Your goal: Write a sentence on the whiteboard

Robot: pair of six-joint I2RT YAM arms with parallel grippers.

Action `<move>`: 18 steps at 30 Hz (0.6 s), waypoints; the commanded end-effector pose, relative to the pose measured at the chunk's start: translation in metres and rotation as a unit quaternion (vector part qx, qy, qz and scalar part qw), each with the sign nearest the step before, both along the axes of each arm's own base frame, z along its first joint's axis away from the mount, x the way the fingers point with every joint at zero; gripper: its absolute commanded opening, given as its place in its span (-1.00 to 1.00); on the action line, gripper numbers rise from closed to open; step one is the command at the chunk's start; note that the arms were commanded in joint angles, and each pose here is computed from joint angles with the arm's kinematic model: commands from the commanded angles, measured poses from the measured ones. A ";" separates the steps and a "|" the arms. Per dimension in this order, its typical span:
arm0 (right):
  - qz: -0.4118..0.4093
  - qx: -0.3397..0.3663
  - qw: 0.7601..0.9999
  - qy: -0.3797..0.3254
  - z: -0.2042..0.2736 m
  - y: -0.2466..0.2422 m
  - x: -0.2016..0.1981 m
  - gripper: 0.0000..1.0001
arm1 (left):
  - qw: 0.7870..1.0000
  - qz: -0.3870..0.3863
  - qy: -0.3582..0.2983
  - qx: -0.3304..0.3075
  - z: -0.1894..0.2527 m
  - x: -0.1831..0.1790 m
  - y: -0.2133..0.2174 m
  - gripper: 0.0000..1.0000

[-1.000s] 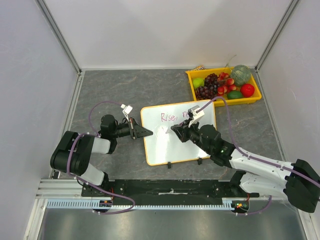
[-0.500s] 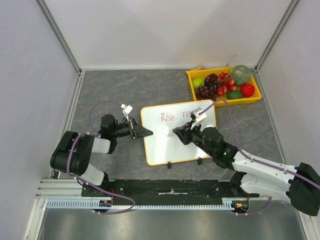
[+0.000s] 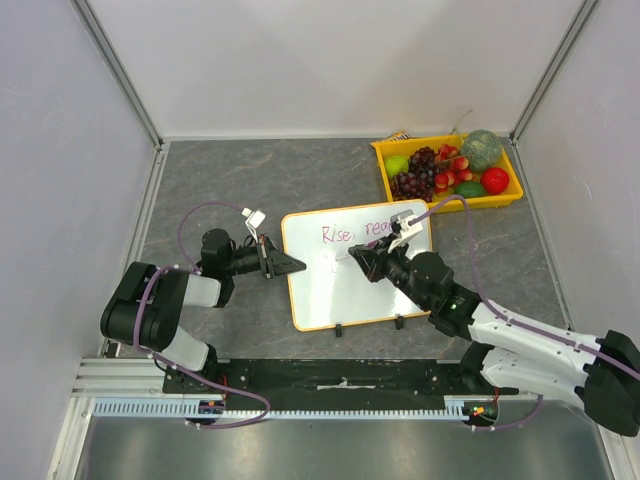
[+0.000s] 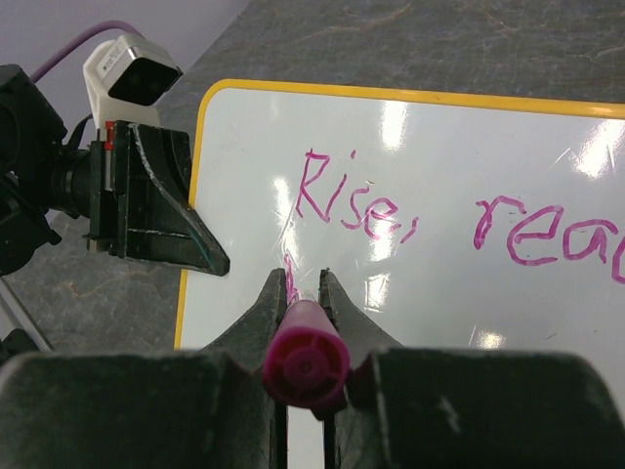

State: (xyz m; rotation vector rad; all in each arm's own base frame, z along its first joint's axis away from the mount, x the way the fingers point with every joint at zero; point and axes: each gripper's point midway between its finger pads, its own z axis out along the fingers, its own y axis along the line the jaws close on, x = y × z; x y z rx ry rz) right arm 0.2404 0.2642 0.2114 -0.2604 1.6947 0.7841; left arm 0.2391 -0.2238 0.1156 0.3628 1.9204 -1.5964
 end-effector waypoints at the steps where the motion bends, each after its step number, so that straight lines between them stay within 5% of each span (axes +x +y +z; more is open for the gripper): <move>1: -0.021 0.007 1.000 -0.014 0.018 0.003 0.013 -1.00 | 1.000 -0.002 -0.004 0.028 -0.021 -0.003 -0.001 -0.96; 18: -0.040 -0.024 0.999 0.011 -0.016 -0.005 0.016 -1.00 | 1.000 -0.003 -0.003 0.028 -0.021 -0.003 -0.001 -0.96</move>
